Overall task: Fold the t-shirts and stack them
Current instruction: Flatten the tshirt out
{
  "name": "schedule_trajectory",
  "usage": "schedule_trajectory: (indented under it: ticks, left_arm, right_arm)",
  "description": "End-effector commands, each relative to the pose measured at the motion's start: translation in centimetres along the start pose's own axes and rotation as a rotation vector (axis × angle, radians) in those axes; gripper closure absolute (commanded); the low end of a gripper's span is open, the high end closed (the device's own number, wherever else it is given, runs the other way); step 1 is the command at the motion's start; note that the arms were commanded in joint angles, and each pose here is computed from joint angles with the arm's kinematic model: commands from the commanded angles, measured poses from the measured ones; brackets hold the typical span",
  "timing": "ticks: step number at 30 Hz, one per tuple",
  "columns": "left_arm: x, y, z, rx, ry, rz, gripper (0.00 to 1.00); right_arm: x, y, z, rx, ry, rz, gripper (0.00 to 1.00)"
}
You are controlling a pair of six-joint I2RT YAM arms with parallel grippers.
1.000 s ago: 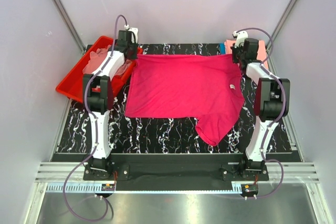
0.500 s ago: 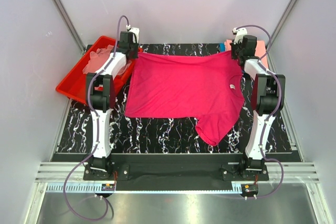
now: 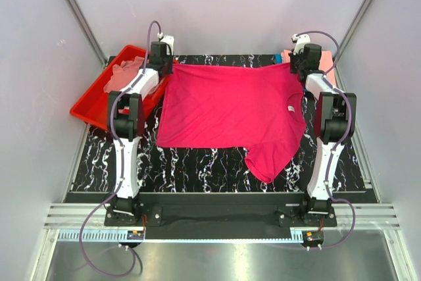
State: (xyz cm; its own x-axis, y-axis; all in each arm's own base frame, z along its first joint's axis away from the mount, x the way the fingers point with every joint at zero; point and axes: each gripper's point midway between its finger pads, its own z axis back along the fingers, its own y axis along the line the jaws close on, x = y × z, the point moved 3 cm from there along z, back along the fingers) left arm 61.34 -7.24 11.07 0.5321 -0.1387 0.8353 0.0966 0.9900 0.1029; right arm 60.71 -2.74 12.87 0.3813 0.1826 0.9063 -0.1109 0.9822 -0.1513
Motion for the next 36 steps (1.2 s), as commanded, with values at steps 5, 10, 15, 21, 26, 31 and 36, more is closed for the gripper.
schedule_trajectory:
  ticks: [5,10,15,21,26,31,36]
  left_arm:
    - [6.3,0.8,6.1,0.062,-0.158,-0.020,1.00]
    - [9.4,1.2,12.4,0.154,-0.225,-0.051,1.00]
    - [15.0,2.6,25.0,0.195,-0.382,-0.009,1.00]
    - [16.3,2.8,36.9,0.209,-0.508,0.035,1.00]
    - [15.4,2.7,46.1,0.137,-0.628,0.057,1.00]
    - [13.4,4.2,52.3,0.114,-0.674,0.103,1.00]
    - [12.0,4.5,57.2,0.020,-0.734,0.140,1.00]
  right_arm:
    - [4.6,-1.6,3.6,-0.067,-0.055,-0.012,1.00]
    - [9.7,-3.0,8.9,-0.145,-0.119,-0.042,1.00]
    - [17.8,-4.4,20.7,-0.225,-0.213,-0.086,1.00]
    - [22.9,-3.3,35.2,-0.198,-0.301,-0.152,1.00]
    - [23.1,-1.5,44.2,-0.141,-0.343,-0.180,1.00]
    - [22.5,-0.4,53.9,-0.151,-0.430,-0.185,1.00]
    - [21.2,-0.6,60.3,-0.228,-0.479,-0.172,1.00]
